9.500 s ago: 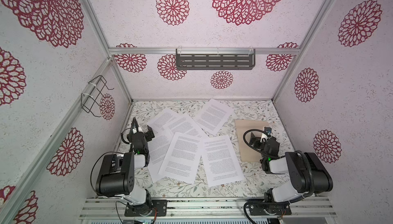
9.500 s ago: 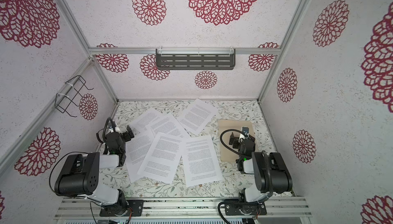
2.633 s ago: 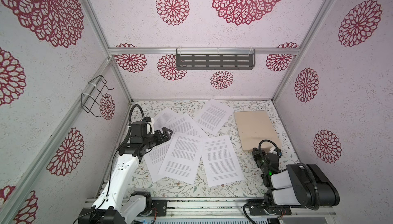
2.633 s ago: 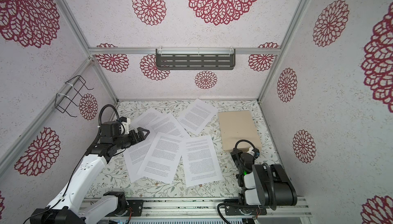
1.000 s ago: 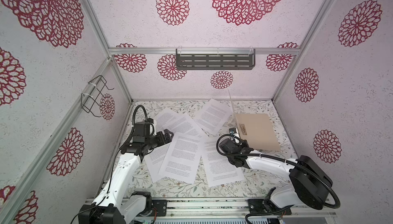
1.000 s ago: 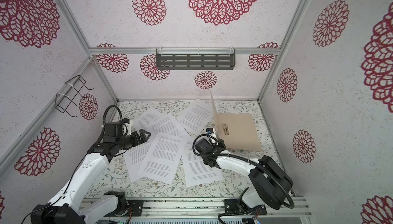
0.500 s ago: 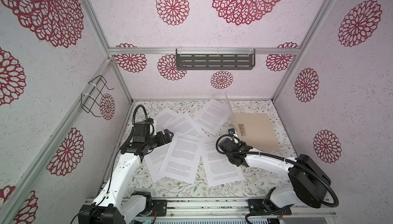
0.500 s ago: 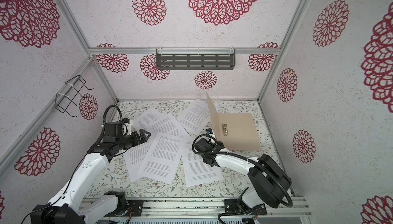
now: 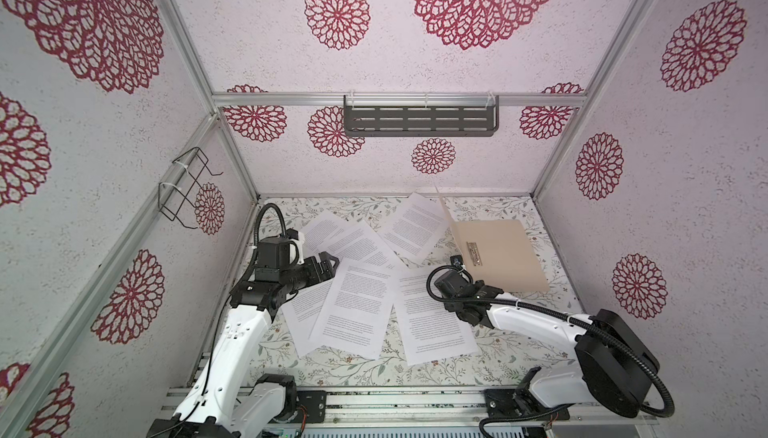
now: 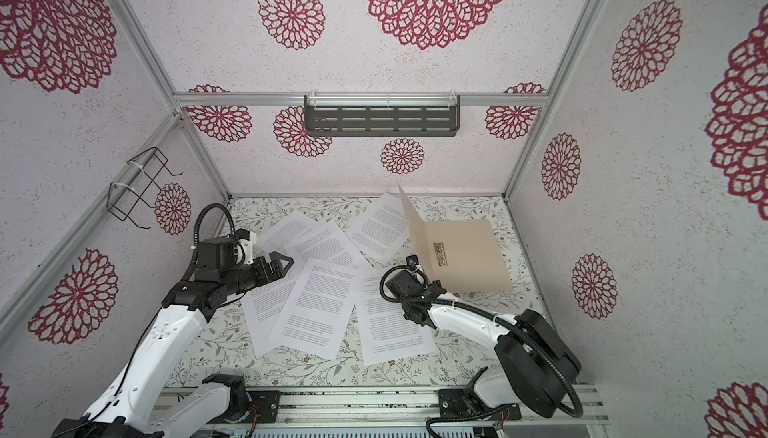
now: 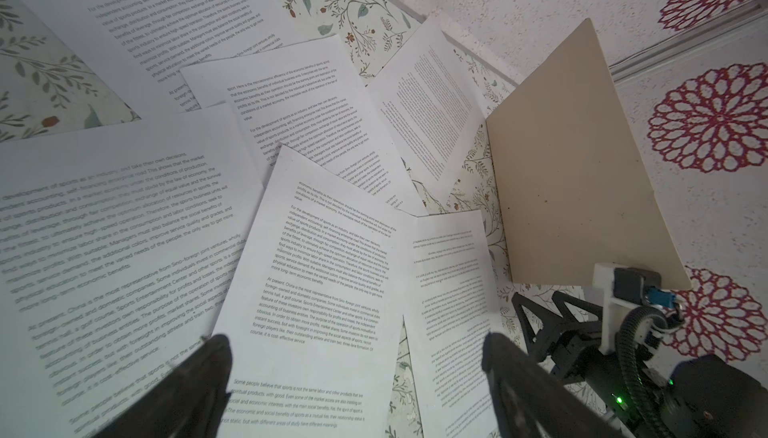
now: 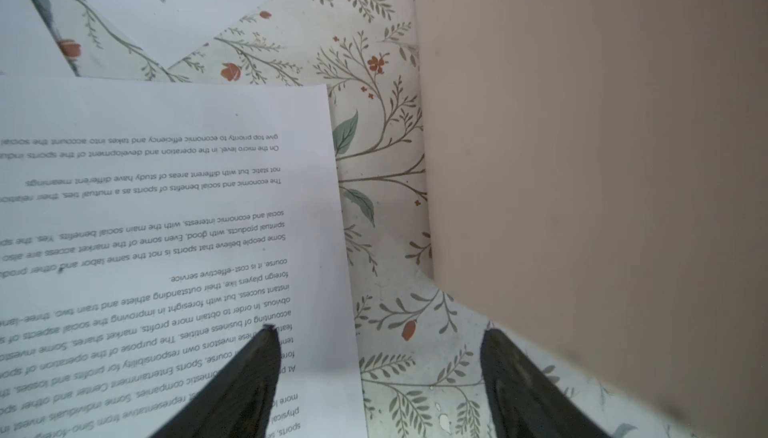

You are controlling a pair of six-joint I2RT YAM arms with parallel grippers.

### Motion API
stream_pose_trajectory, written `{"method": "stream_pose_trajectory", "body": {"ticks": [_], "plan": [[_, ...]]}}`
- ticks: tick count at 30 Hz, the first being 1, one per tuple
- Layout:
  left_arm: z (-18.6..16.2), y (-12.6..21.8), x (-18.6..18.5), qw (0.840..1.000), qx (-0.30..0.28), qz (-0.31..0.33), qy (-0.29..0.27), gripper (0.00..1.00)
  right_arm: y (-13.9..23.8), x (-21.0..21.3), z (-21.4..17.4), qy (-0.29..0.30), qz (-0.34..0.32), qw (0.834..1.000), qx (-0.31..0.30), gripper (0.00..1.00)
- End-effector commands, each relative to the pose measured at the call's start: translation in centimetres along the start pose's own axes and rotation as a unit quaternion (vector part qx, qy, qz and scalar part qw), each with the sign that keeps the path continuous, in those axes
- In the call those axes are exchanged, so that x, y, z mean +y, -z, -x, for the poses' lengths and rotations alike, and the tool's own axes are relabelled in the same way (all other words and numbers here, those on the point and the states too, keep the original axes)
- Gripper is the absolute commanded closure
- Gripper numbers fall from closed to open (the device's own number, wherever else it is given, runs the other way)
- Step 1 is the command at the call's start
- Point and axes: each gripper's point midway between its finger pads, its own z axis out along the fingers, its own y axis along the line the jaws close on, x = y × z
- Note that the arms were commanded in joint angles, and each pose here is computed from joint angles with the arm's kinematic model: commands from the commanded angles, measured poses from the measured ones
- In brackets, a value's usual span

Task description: Put the files into the folder

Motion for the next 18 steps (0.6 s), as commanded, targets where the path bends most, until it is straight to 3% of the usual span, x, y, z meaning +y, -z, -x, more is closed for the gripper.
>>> {"method": "stream_pose_trajectory", "body": {"ticks": [1,6,13,18], "plan": [[0.3,1.4,-1.9,1.0,-0.002,-0.028,0.001,0.03,-1.2,0.6,-0.6,-0.033,0.012,0.998,0.042,0.13],[1.2,3.5,-4.3,0.997,-0.024,-0.074,0.012,0.03,-2.6,0.3,-1.7,-0.086,0.021,0.992,0.087,0.01],[1.8,4.4,-5.9,0.994,-0.028,-0.102,0.02,0.03,-3.1,0.0,-1.1,-0.105,0.032,0.989,0.098,0.02],[2.3,4.0,-6.1,0.994,-0.022,-0.103,0.022,0.03,-0.9,3.2,-0.9,-0.077,0.09,0.989,0.088,0.03]]}}
